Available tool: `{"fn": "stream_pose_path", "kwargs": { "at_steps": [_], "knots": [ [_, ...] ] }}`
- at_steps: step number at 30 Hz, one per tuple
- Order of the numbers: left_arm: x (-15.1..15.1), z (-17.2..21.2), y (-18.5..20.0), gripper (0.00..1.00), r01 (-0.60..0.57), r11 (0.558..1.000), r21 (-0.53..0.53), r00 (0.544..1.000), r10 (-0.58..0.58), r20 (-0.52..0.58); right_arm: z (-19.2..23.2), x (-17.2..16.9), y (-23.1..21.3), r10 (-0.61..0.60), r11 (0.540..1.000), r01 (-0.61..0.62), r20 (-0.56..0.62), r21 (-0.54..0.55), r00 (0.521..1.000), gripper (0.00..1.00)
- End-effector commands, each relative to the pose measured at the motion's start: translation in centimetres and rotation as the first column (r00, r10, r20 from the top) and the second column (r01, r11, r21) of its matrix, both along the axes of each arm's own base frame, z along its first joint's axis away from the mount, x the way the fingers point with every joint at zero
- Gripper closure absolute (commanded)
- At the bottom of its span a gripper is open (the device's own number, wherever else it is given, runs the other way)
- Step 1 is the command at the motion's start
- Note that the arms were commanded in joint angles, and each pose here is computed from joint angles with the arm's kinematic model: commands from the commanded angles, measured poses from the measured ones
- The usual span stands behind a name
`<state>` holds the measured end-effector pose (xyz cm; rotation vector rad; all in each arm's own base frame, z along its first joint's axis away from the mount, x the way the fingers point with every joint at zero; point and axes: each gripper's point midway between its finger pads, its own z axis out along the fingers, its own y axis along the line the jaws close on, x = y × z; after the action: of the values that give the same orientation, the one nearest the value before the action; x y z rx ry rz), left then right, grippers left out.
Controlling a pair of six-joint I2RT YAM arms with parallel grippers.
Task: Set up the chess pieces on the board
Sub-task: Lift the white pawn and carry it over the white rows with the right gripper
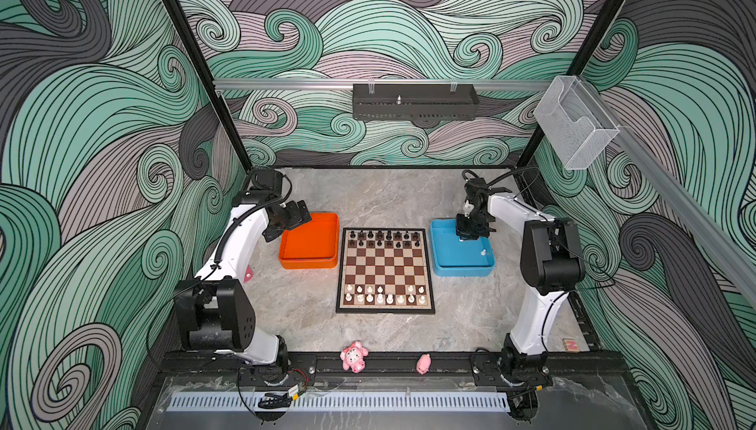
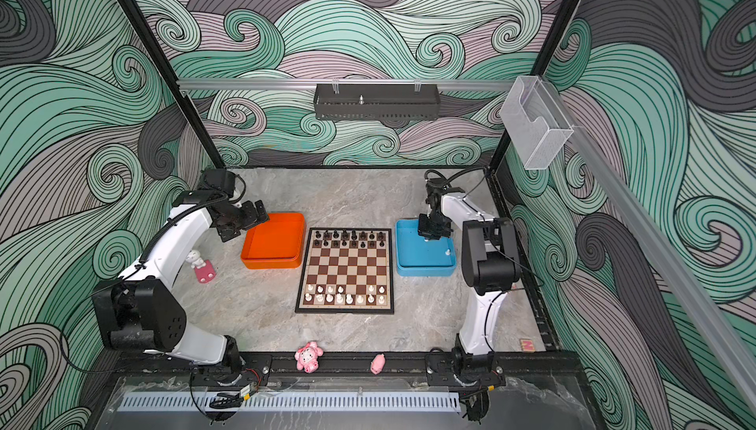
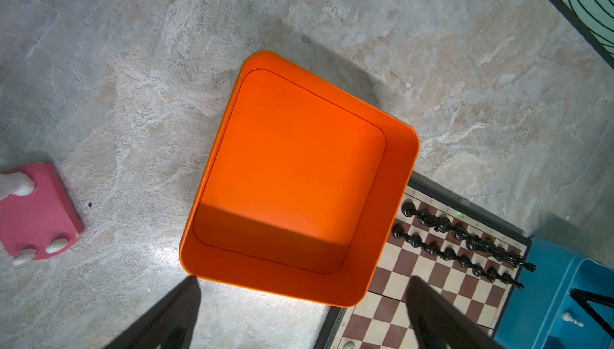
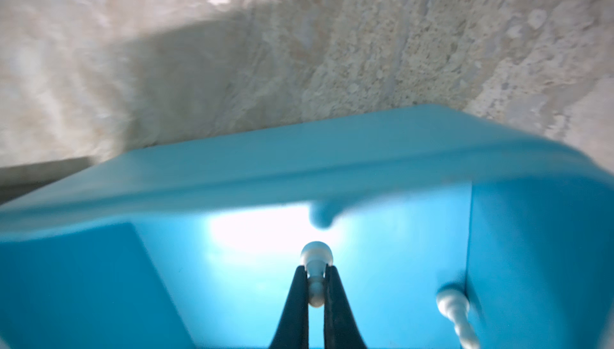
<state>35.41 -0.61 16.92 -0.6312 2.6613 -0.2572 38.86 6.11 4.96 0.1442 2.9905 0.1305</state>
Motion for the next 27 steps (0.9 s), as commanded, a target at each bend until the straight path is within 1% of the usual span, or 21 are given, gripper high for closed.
{"fn": "stream_pose_path", "kwargs": {
  "at_steps": [1, 6, 11, 16, 21, 27],
  "knots": [
    [0.4, 0.9, 0.1, 0.01, -0.002, 1.000, -0.016, 1.000, 0.002, 0.008, 3.4, -1.0, 0.6, 0.038, 0.999, -0.037, 0.048, -0.022, 0.998, 0.96],
    [0.4, 0.7, 0.0, 0.01, 0.003, 1.000, -0.022, 1.000, -0.003, 0.003, 6.2, -3.5, 3.3, 0.132, 0.991, -0.130, 0.073, -0.024, 0.989, 0.95],
    [0.6, 0.4, -0.3, 0.01, 0.008, 0.999, -0.040, 1.000, -0.008, -0.006, 7.4, -7.6, 8.3, 0.278, 0.961, -0.277, 0.075, -0.026, 0.958, 0.95],
    [0.8, 0.5, -0.5, 0.01, 0.012, 0.999, -0.052, 1.000, -0.013, -0.006, 7.4, -11.4, 13.7, 0.396, 0.918, -0.396, 0.073, -0.007, 0.915, 0.95],
    [0.5, 0.5, -0.5, 0.01, 0.010, 0.999, -0.053, 1.000, -0.010, -0.006, 6.4, -13.2, 17.4, 0.472, 0.881, -0.473, 0.067, 0.006, 0.879, 0.95],
    [-0.1, 0.5, -0.5, 0.01, 0.006, 0.999, -0.049, 1.000, -0.006, -0.009, 4.7, -14.6, 20.2, 0.533, 0.845, -0.534, 0.041, 0.020, 0.845, 0.95]
  ]
}}
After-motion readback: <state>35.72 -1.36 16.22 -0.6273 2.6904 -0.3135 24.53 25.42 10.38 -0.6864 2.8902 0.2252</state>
